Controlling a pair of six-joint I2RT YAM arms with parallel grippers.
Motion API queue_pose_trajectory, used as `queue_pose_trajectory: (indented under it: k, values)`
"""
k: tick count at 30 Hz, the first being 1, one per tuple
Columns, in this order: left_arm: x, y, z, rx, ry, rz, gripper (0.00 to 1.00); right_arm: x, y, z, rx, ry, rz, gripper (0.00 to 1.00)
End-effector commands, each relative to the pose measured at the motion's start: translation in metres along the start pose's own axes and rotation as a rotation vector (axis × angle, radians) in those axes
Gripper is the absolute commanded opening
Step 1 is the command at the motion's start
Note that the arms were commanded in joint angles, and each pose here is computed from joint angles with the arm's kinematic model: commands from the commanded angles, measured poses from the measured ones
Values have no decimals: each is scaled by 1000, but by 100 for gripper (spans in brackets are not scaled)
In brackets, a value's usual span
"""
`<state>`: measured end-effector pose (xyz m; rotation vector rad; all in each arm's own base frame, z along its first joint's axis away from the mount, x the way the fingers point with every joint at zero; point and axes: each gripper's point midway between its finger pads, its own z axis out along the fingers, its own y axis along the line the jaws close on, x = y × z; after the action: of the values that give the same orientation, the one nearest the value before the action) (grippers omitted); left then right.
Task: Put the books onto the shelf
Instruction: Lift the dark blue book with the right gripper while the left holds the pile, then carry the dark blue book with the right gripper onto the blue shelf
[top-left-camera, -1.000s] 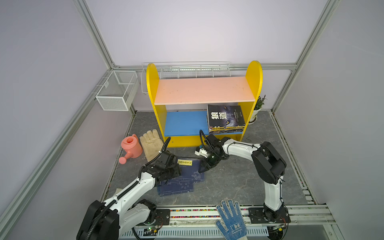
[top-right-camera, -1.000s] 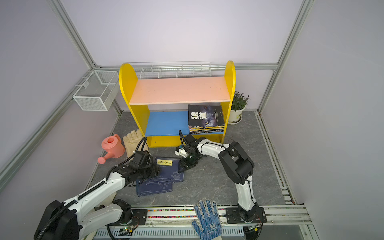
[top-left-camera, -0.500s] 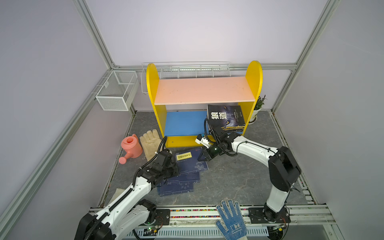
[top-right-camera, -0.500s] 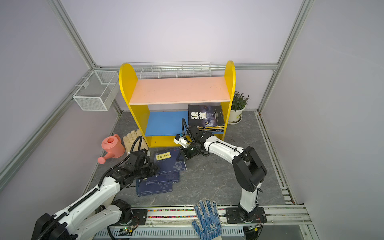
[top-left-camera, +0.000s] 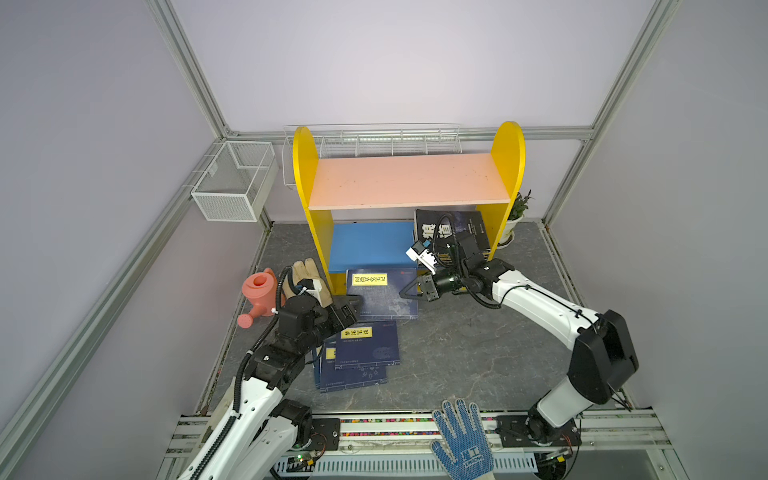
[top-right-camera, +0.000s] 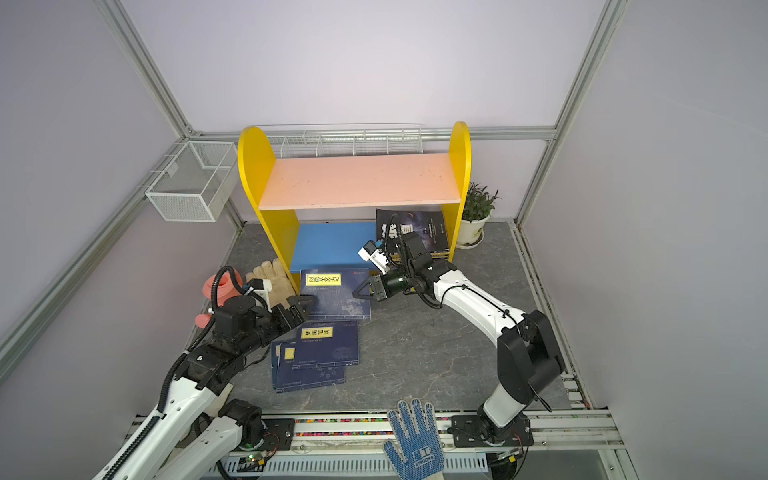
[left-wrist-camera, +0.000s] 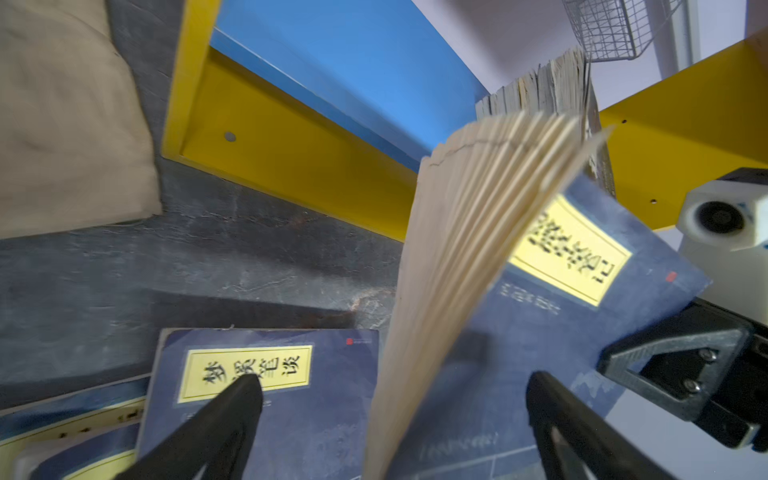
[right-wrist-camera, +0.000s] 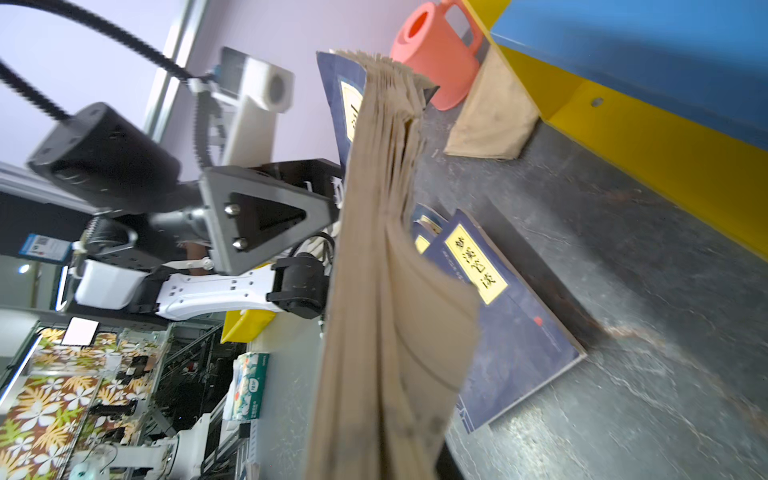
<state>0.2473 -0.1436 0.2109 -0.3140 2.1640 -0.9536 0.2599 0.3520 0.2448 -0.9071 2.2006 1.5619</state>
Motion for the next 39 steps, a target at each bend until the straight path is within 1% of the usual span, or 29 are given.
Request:
queue_pose_trajectory:
  k: [1, 2, 4, 5, 7, 8, 10, 11, 12, 13, 15, 17, 19, 21, 22, 24, 27, 29, 33, 39]
  values:
    - [1, -34, -1, 194, 22, 1, 98, -14, 33, -9, -108, -41, -54, 8]
    - [2, -40, -1, 228, 28, 8, 95, -15, 33, -9, -111, -44, -48, 8]
    - [5, -50, -2, 288, 48, 24, 85, -15, 30, -7, -111, -56, -30, 8]
    - [7, -53, -2, 309, 62, 26, 78, -16, 28, -6, -107, -63, -22, 8]
    - [10, -58, -3, 340, 82, 27, 56, -16, 21, -4, -87, -75, -1, 9]
    - [10, -60, -3, 355, 80, 24, 40, -17, 16, -3, -65, -81, 10, 9]
    - [6, -61, -6, 364, 54, 22, 16, -17, 7, -3, -24, -95, 27, 12]
    - [4, -60, -8, 357, 33, 20, 5, -18, 1, -3, 12, -105, 40, 13]
    - [-1, -59, -10, 346, 4, 18, 0, -20, -5, -4, 46, -119, 49, 15]
    - [-5, -58, -13, 339, -26, 17, 0, -21, -10, -6, 81, -133, 58, 20]
    - [-16, -58, -20, 331, -99, 1, 0, -26, -28, -13, 182, -188, 100, 39]
    - [-28, -61, -30, 349, -172, -22, 0, -30, -40, -22, 233, -244, 150, 49]
    - [-38, -65, -39, 371, -233, -47, 0, -32, -48, -30, 241, -295, 204, 53]
    - [-46, -69, -48, 399, -285, -76, 0, -32, -50, -32, 201, -322, 249, 54]
    - [-49, -70, -50, 409, -300, -87, 0, -32, -46, -31, 168, -323, 249, 54]
    - [-54, -73, -54, 430, -327, -105, 0, -33, -34, -26, 76, -308, 246, 54]
    - [-59, -77, -54, 448, -337, -117, 0, -35, -13, -18, -50, -275, 226, 54]
    - [-60, -78, -52, 453, -337, -119, 0, -35, -3, -14, -98, -256, 209, 54]
    - [-61, -81, -50, 467, -336, -118, 0, -36, 8, -9, -132, -234, 169, 54]
    - [-62, -85, -52, 496, -340, -113, 0, -38, 16, 2, -171, -189, 154, 50]
